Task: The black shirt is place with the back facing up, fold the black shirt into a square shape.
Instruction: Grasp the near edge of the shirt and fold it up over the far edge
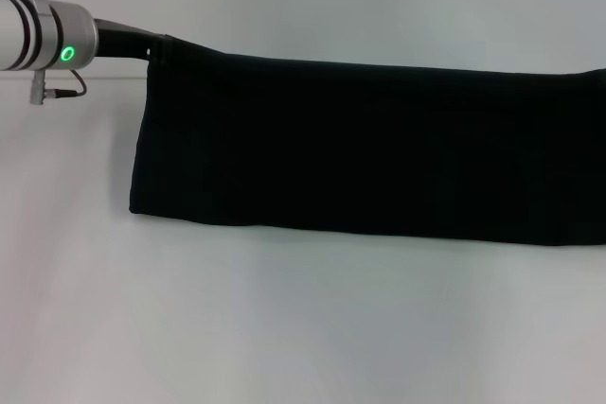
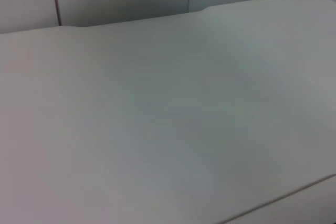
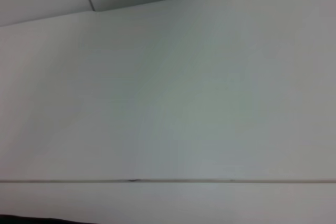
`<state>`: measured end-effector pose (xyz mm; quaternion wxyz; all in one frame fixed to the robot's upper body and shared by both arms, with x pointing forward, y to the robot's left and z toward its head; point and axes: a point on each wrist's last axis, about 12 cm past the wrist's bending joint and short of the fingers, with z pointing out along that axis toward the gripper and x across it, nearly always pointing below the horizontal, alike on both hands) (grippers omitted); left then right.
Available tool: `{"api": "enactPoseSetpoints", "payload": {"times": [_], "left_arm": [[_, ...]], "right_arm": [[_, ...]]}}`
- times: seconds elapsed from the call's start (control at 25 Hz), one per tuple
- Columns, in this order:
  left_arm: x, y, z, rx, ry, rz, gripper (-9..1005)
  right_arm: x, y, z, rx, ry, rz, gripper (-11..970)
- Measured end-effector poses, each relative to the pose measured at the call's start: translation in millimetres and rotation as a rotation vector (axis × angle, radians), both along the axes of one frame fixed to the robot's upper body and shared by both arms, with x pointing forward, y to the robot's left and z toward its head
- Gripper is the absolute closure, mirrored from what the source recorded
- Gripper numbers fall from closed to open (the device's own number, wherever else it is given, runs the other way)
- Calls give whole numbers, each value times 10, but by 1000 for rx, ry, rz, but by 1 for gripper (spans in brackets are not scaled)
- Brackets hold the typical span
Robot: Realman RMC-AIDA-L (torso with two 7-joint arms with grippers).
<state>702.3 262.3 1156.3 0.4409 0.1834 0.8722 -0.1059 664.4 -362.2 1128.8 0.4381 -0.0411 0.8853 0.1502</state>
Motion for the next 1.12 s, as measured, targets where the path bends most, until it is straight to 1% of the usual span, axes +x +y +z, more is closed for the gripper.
{"api": "enactPoseSetpoints", "payload": {"times": [0.4,0.84,1.12], "left_arm": [[30,-70,-33,25,-22,5,992],[39,-24,-34,28,-32,29,992],[48,-43,-23,31,-36,24,992]], "right_arm": [[38,38,-2,-14,-8,-9,949],[40,23,-18,-24,-10,-25,948],[53,28,-2,-27,-13,-22,936]]}}
